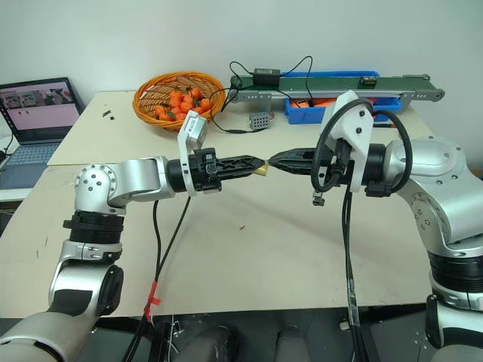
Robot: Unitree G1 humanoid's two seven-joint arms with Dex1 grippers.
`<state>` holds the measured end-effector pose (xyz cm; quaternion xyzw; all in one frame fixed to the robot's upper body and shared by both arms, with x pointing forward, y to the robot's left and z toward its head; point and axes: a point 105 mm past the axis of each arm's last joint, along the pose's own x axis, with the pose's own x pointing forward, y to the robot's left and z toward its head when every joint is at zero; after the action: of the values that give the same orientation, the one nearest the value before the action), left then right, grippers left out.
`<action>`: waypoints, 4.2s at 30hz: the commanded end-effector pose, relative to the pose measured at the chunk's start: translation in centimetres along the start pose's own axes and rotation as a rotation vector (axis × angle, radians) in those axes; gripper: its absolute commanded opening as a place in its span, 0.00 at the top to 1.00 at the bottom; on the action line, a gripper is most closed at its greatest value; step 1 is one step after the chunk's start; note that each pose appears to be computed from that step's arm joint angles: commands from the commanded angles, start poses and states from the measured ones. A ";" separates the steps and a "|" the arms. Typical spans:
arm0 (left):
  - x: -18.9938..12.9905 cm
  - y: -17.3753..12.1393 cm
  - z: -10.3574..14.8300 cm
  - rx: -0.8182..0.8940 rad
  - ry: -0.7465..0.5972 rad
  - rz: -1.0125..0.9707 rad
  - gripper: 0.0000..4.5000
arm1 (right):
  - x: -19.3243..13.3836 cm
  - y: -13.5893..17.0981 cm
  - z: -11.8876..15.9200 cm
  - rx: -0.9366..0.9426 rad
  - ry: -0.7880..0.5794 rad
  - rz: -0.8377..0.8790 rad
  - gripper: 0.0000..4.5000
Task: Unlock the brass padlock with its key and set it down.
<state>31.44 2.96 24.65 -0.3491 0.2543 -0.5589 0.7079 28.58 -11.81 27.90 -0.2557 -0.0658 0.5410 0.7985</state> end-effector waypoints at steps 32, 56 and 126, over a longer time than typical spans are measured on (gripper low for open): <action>-0.2 -2.3 0.7 0.043 -0.055 -0.051 1.00 | -0.1 -1.7 1.5 -0.037 -0.071 -0.006 0.99; -0.7 -1.6 0.4 0.041 -0.052 -0.028 1.00 | -2.6 -2.7 2.5 -0.005 -0.059 -0.027 0.99; -7.5 3.1 0.2 1.177 0.336 0.111 0.01 | -4.1 1.1 -5.3 0.193 0.190 -0.042 1.00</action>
<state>31.87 10.75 20.63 0.1743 0.0730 -0.6044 0.7739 27.87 -16.86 23.02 -0.2262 0.0811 0.5076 0.8274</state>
